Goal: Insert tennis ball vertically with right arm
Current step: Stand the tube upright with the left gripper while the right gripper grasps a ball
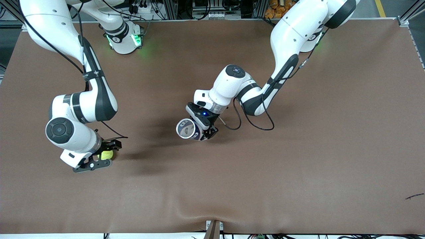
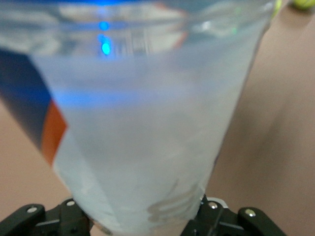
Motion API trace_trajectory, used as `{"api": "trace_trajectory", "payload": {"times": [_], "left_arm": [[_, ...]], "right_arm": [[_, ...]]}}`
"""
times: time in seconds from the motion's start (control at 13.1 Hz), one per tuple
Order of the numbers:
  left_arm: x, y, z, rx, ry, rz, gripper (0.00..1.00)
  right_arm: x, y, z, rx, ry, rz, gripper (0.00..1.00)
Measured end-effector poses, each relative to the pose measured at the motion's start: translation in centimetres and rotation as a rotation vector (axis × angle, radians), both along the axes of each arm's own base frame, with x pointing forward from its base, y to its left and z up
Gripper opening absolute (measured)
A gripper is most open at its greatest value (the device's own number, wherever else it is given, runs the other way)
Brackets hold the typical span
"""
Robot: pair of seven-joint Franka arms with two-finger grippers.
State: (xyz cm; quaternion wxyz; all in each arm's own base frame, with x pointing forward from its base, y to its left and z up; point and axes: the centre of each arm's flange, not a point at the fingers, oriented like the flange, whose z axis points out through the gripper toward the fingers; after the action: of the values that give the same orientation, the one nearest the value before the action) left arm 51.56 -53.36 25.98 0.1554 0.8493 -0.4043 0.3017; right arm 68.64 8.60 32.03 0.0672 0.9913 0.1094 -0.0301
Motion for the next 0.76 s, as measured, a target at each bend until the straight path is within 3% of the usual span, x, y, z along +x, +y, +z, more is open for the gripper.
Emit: {"api": "trace_trajectory", "payload": {"times": [0.23, 0.76], "left_arm": [[-0.1, 0.9, -3.1, -0.112, -0.066, -0.04, 0.74], [0.1, 4.5, -7.5, -0.178, -0.197, -0.181, 0.74]], "right_arm": [[0.3, -2.6, -0.3, -0.001, 0.012, 0.016, 1.0], [0.3, -4.4, -2.8, 0.0, 0.049, 0.026, 1.0]]}}
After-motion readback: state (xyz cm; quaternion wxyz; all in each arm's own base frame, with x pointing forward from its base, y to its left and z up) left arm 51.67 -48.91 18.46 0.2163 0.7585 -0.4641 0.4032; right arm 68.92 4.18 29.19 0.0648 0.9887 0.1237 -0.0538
